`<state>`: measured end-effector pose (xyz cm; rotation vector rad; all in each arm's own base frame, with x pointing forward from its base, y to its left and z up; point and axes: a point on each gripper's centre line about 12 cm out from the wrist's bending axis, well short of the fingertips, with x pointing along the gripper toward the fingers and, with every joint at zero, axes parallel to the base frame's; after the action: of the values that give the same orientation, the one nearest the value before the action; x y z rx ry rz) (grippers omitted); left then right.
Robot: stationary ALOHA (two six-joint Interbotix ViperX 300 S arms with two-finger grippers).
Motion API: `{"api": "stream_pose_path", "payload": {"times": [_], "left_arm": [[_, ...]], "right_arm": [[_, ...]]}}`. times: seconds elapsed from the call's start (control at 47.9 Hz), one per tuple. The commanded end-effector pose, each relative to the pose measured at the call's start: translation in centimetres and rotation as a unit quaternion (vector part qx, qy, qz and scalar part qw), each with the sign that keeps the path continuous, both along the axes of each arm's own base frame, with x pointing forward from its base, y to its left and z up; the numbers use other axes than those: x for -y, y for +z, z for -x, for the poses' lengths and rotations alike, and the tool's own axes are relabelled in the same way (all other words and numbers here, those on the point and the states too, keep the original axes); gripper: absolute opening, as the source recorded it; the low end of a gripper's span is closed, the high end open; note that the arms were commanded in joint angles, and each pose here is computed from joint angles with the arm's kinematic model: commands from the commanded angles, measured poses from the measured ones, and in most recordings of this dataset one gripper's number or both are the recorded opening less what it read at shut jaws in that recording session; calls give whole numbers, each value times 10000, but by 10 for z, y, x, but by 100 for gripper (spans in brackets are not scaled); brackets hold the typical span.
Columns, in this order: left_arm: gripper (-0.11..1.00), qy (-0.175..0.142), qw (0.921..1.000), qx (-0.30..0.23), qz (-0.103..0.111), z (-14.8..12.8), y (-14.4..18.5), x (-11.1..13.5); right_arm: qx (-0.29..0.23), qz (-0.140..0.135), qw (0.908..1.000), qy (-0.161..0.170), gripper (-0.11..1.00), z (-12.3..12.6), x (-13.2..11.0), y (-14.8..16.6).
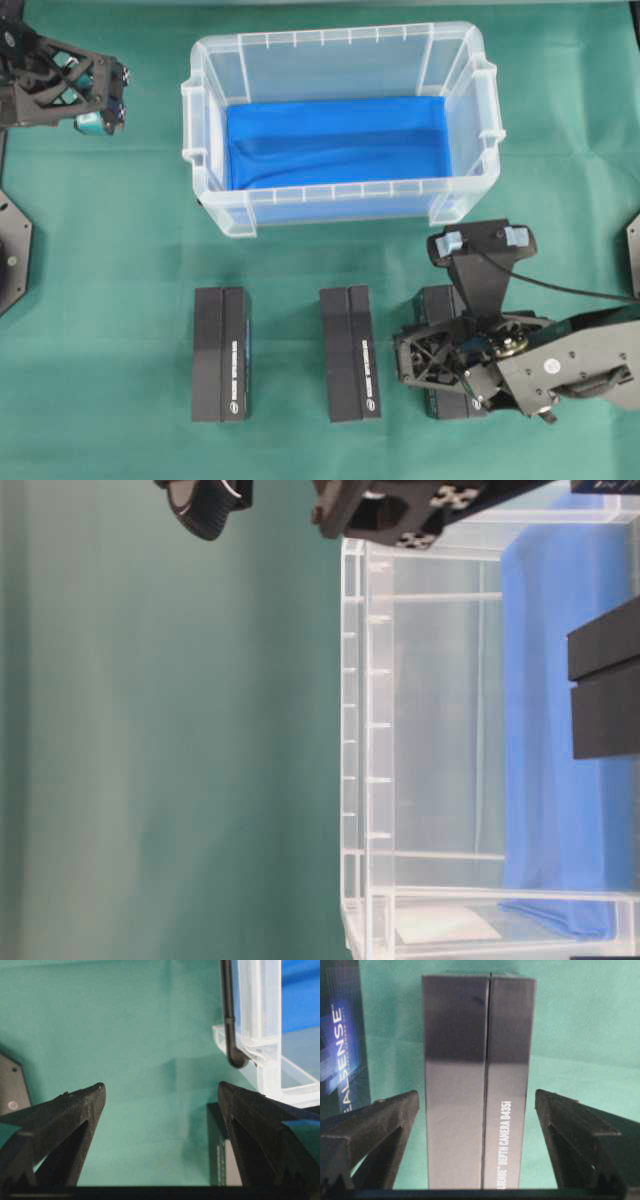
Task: Take out the box from the case.
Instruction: 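Carry the box to the right front of the bin and lower it onto the cloth, then open the right gripper to release the box upright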
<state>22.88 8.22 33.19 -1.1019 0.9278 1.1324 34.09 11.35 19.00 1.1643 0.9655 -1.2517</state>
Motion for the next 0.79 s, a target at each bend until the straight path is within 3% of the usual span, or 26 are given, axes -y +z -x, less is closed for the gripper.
{"api": "stream_pose_path", "payload": {"times": [0.0,0.167,0.355,0.627,0.773], "left_arm": [[93,-16,9999,114,-47,1,6,1],[93,-11,9999,129,-52,1,6,0],[93,-4,9999,130,-50,1,6,0],[93,-4,9999,130,-50,1,6,0],[93,-5,9999,137,-52,0,6,0]], "right_arm": [[192,-48,9998,-33,93,-1,1,18],[279,-81,9996,-40,93,0,2,27],[477,-102,9988,-102,92,2,4,63],[380,311,9988,-21,92,9,16,120],[346,364,9987,1,92,8,19,126]]}}
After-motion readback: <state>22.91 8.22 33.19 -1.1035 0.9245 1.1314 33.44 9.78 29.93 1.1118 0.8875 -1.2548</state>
